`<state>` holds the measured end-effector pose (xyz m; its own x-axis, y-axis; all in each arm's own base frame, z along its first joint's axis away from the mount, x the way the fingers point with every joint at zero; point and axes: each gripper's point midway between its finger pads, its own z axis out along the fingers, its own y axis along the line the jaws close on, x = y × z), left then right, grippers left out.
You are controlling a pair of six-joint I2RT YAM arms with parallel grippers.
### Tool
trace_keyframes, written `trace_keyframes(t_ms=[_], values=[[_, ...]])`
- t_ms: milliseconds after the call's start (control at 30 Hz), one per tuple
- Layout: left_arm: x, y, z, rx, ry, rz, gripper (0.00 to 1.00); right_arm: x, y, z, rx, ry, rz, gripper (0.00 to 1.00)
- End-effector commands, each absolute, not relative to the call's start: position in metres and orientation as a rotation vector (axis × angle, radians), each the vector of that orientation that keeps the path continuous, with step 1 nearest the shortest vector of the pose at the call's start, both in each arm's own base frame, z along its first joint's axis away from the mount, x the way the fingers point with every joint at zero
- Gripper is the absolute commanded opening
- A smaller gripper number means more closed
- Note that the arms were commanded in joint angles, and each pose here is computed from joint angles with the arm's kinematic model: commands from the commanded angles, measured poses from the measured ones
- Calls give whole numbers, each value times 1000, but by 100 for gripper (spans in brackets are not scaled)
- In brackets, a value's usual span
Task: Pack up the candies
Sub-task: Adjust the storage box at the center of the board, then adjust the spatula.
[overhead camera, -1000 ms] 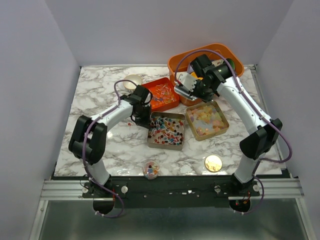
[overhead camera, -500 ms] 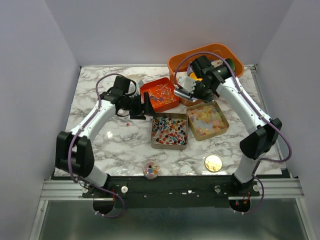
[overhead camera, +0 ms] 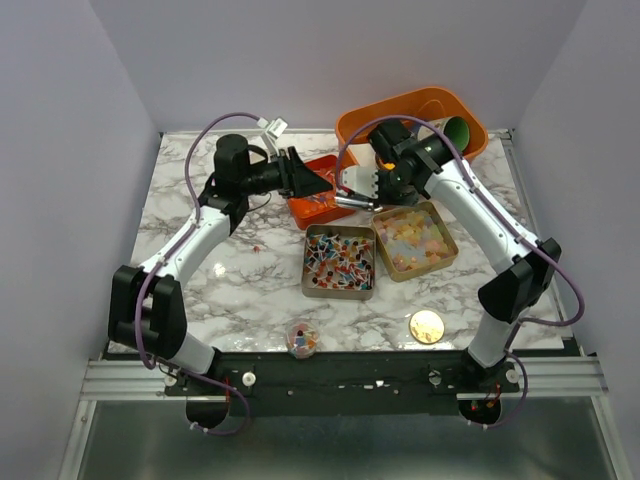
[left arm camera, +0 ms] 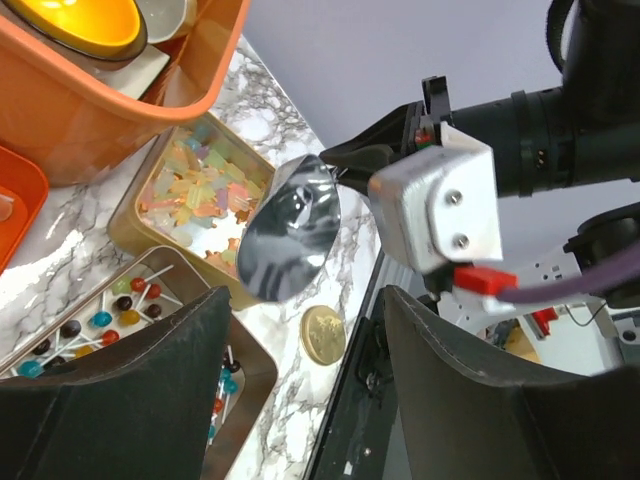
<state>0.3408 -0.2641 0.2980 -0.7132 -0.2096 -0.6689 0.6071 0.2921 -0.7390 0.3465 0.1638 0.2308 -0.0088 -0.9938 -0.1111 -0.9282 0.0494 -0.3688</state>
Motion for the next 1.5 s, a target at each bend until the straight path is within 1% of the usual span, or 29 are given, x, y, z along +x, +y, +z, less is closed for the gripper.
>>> trace_keyframes(t_ms=[0, 267, 367, 400, 467, 500, 567, 667, 700, 767, 800, 833, 867, 900, 933, 1000, 1033, 1067, 1100, 1133, 1167, 1233, 1300, 1467], values=[[334, -277, 303, 417, 1827, -1542, 71, 334, 186, 253, -1968, 1896, -212, 1], [340, -279, 282, 383, 1897, -1488, 68, 330, 197, 262, -1939, 1872, -200, 1], [340, -283, 280, 392, 1902, -1495, 65, 330, 199, 264, -1931, 1865, -196, 1], [340, -283, 278, 391, 1905, -1495, 60, 329, 200, 265, -1928, 1862, -195, 1], [339, -285, 276, 402, 1909, -1509, 54, 330, 202, 266, -1917, 1857, -194, 1], [339, -285, 275, 405, 1911, -1517, 49, 331, 205, 268, -1904, 1847, -188, 1], [338, -287, 272, 400, 1921, -1535, 46, 331, 207, 270, -1896, 1839, -178, 1], [338, -289, 271, 410, 1913, -1570, 37, 329, 213, 274, -1893, 1806, -155, 1], [339, -290, 273, 410, 1902, -1581, 30, 330, 217, 275, -1885, 1793, -140, 1], [337, -292, 271, 426, 1902, -1610, 22, 329, 219, 280, -1875, 1765, -132, 1], [335, -293, 274, 443, 1885, -1628, 10, 327, 220, 275, -1886, 1760, -116, 1], [334, -294, 274, 455, 1878, -1641, 0, 324, 218, 279, -1886, 1747, -113, 2], [334, -294, 274, 464, 1878, -1651, 0, 322, 216, 279, -1889, 1739, -118, 7], [331, -293, 274, 489, 1869, -1672, 0, 324, 216, 281, -1862, 1721, -122, 20], [329, -292, 275, 487, 1869, -1695, 0, 315, 216, 267, -1888, 1720, -79, 25], [324, -290, 273, 519, 1869, -1732, 0, 305, 215, 289, -1819, 1585, -37, 37], [323, -288, 272, 512, 1882, -1756, 0, 295, 210, 265, -1846, 1589, -2, 39], [323, -287, 267, 503, 1895, -1773, 0, 290, 209, 268, -1845, 1527, 10, 40], [323, -286, 268, 510, 1884, -1781, 0, 281, 209, 295, -1767, 1414, 37, 46], [319, -286, 263, 517, 1896, -1797, 0, 276, 207, 293, -1758, 1388, 57, 48], [317, -285, 262, 519, 1903, -1808, 0, 269, 204, 284, -1757, 1382, 83, 52], [311, -285, 258, 543, 1905, -1836, 0, 260, 203, 297, -1699, 1331, 129, 57], [309, -285, 257, 541, 1910, -1847, 0, 250, 206, 296, -1688, 1329, 211, 57], [305, -283, 259, 561, 1902, -1840, 0, 248, 213, 300, -1636, 1308, 303, 57]])
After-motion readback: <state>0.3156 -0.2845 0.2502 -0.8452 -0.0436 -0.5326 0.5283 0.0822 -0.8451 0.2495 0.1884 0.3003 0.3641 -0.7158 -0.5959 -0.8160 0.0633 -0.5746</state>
